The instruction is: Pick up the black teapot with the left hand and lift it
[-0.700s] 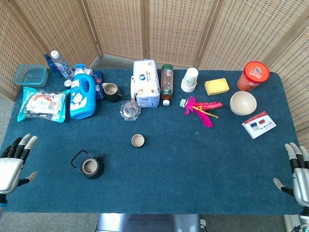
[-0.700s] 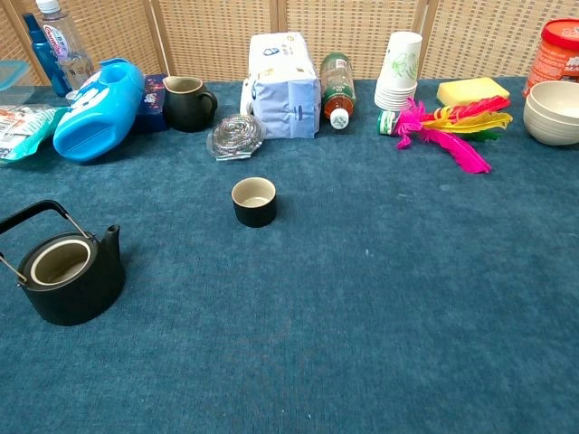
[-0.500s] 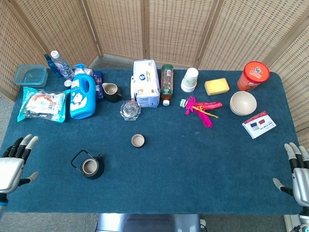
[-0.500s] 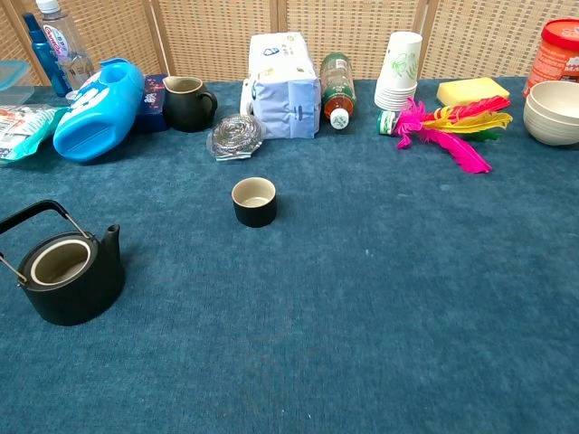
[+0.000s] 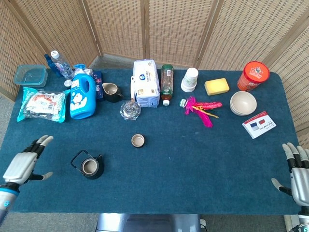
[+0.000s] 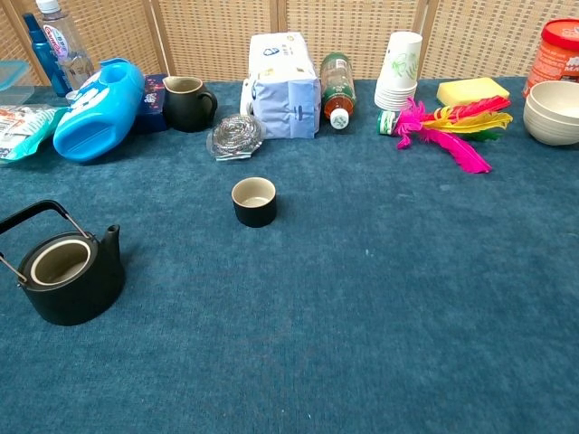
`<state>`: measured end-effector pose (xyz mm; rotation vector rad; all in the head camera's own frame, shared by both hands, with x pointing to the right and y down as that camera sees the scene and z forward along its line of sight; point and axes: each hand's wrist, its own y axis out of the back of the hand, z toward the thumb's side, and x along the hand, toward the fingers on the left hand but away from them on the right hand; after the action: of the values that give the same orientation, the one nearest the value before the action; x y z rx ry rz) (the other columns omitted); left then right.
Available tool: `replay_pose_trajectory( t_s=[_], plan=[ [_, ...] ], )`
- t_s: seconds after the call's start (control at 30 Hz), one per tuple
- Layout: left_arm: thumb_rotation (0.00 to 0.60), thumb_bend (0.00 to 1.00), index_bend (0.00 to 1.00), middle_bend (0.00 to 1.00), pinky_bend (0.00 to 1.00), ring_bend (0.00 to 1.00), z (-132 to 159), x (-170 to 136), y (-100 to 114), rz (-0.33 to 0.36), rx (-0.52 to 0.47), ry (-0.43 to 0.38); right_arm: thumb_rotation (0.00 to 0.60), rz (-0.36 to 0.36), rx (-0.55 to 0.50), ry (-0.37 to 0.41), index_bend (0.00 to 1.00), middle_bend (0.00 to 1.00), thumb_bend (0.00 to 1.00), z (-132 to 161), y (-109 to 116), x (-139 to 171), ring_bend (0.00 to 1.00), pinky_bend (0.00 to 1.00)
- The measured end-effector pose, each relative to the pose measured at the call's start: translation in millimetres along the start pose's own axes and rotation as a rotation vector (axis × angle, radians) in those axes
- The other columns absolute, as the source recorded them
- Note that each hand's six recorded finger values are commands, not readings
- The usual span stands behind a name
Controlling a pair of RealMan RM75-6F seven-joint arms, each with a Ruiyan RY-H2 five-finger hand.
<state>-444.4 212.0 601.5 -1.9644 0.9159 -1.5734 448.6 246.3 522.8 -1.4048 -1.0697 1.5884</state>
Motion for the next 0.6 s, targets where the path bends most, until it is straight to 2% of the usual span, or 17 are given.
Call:
replay_pose_trajectory(
  t_s=[0.03, 0.23, 0.43, 0.53, 0.6],
  plan=[
    [0.600, 0.13, 0.01, 0.00, 0.17, 0.00, 3, 8, -3, -0.047, -0.041, -0.005, 0.600, 0.000, 0.001, 0.001, 0.00, 0.00, 0.00, 0, 0, 0, 0.00, 0.00],
    [0.600, 0.13, 0.01, 0.00, 0.17, 0.00, 15, 38, -10, -0.215, -0.168, -0.007, 0.600, 0.005, 0.003, 0.000, 0.00, 0.00, 0.00, 1, -1, 0, 0.00, 0.00],
    [0.600, 0.13, 0.00, 0.00, 0.19, 0.00, 32, 62, -7, -0.329, -0.300, 0.000, 0.600, 0.007, 0.004, -0.001, 0.00, 0.00, 0.00, 0, -2, 0, 0.00, 0.00],
    [0.600, 0.13, 0.00, 0.06, 0.25, 0.05, 38, 69, -7, -0.382, -0.326, 0.012, 0.600, 0.010, 0.004, 0.001, 0.00, 0.00, 0.00, 1, -2, -1, 0.00, 0.00],
    [0.600, 0.13, 0.00, 0.11, 0.33, 0.10, 40, 72, -7, -0.405, -0.338, 0.018, 0.600, 0.011, 0.004, 0.002, 0.00, 0.00, 0.00, 1, -2, 0, 0.00, 0.00]
  ],
)
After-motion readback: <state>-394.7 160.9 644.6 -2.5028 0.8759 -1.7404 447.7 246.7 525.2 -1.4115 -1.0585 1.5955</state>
